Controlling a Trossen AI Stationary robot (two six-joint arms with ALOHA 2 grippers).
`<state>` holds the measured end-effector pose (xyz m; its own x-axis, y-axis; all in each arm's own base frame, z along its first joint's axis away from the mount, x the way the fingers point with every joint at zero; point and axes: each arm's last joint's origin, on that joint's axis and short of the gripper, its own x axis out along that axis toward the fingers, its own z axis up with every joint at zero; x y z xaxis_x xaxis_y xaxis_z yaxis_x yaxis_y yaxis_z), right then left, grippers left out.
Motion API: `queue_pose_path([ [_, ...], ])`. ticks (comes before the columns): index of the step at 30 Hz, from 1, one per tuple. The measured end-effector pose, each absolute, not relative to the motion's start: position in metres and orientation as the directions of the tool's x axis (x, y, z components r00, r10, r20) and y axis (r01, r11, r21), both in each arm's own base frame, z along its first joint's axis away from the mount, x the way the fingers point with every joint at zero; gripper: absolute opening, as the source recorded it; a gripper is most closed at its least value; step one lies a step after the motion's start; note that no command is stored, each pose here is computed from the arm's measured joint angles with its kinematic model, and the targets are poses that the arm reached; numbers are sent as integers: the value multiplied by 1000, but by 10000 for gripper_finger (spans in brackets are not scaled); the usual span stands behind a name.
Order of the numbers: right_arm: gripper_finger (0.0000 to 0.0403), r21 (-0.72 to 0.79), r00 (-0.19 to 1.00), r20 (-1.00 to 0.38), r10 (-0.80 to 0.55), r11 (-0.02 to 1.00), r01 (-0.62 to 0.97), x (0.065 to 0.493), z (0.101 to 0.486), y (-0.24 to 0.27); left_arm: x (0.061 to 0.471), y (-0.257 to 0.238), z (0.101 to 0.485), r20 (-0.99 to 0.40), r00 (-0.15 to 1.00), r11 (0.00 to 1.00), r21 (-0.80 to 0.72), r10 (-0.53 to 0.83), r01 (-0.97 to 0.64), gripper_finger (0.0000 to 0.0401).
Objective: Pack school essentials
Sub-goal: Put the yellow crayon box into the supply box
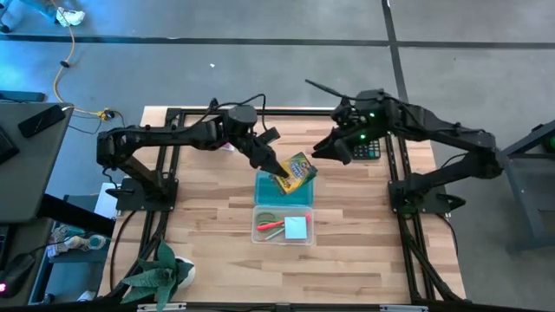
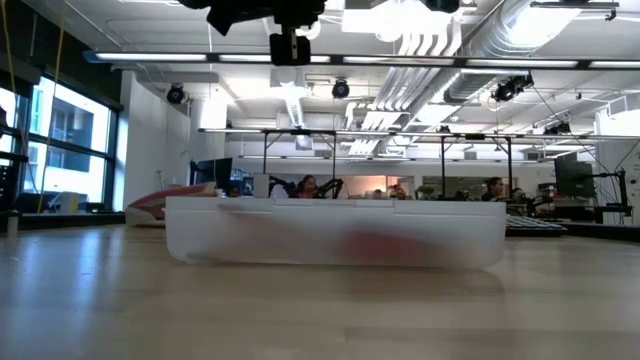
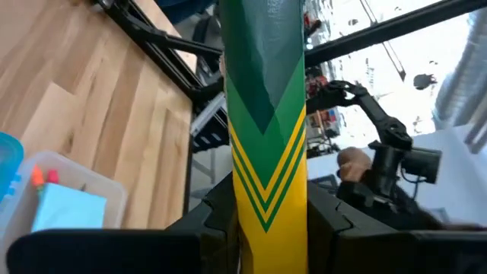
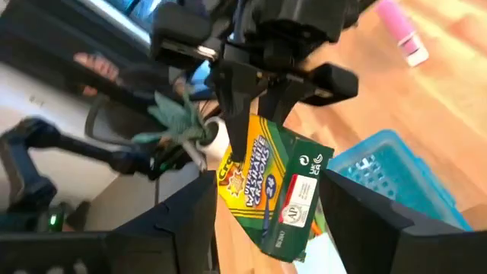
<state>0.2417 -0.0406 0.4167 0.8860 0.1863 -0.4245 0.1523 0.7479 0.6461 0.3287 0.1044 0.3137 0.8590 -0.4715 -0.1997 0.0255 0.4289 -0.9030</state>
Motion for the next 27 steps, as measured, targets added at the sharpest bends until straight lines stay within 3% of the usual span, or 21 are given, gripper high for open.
queue_pose_path([
  [6,223,676,844,-435,315,733,75,257,403,-55,331,101,313,-211,872,448,-894,-442,11,76],
  [14,223,689,807,-442,391,725,26,270,391,-62,331,100,313,-215,879,454,-891,-425,2,76],
  [27,223,700,795,-463,392,711,58,280,380,-72,331,98,310,-240,870,471,-882,-431,-11,76],
])
